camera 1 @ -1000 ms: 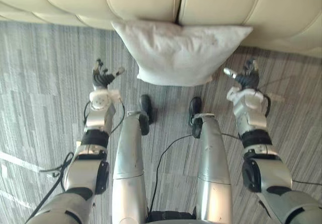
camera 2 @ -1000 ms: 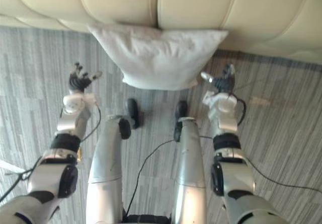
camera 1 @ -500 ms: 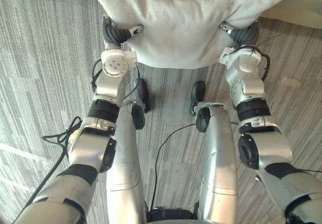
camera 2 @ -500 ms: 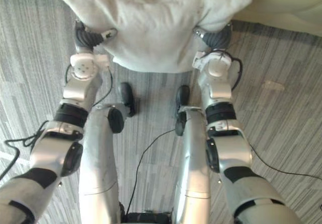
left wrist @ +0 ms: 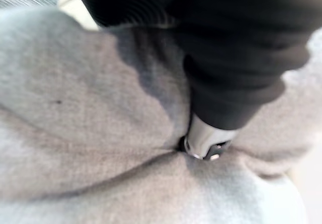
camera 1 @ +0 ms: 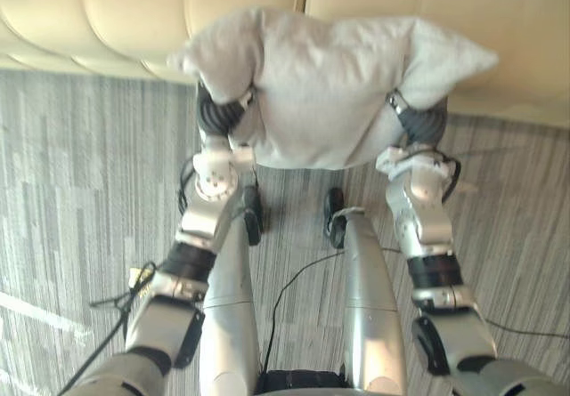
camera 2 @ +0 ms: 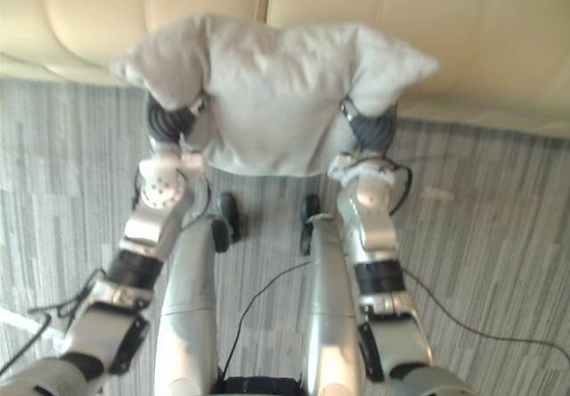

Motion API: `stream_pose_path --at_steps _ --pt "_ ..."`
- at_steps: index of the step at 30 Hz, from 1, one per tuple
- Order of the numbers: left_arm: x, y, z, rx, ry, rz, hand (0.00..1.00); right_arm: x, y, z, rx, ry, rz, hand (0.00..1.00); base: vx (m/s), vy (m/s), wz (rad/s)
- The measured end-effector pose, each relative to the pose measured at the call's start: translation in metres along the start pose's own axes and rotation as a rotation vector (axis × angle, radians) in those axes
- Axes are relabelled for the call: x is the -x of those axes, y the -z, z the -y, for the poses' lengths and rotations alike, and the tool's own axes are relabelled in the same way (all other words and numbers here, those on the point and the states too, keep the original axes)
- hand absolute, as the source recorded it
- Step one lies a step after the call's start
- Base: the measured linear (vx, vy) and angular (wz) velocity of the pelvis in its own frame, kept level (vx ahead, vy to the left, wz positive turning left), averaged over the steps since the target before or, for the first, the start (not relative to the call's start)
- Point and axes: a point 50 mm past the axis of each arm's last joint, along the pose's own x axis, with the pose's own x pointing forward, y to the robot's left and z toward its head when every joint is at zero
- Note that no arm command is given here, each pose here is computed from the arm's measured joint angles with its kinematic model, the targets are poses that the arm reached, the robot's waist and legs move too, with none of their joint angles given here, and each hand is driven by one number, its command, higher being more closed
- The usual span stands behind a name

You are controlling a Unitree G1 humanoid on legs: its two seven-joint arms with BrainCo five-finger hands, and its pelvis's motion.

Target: Pick up cushions and gather them together orderly.

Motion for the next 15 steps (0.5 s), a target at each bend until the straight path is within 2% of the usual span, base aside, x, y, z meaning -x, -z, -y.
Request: stream_pose_path --at_steps 2,3,8,15 --pt "0.023 0.019 -0.007 0.024 -0.02 -0.077 1.0 0.021 0.012 0.008 0.03 -0.013 -0.045 1.0 0.21 -0.023 -0.11" --pt "0.048 0.034 -0.014 0.035 -0.031 -0.147 1.0 0.043 0.024 0.017 0.064 -0.02 -0.096 1.0 0.28 -0.036 -0.04" --pt "0.098 0.055 -0.032 0.048 -0.051 -0.275 1.0 0.092 0.043 0.036 0.126 -0.056 -0.223 1.0 0.26 -0.011 -0.03" --pt "0.133 0.064 -0.047 0.054 -0.065 -0.365 1.0 0.131 0.055 0.048 0.134 -0.088 -0.345 1.0 0.15 0.054 -0.17"
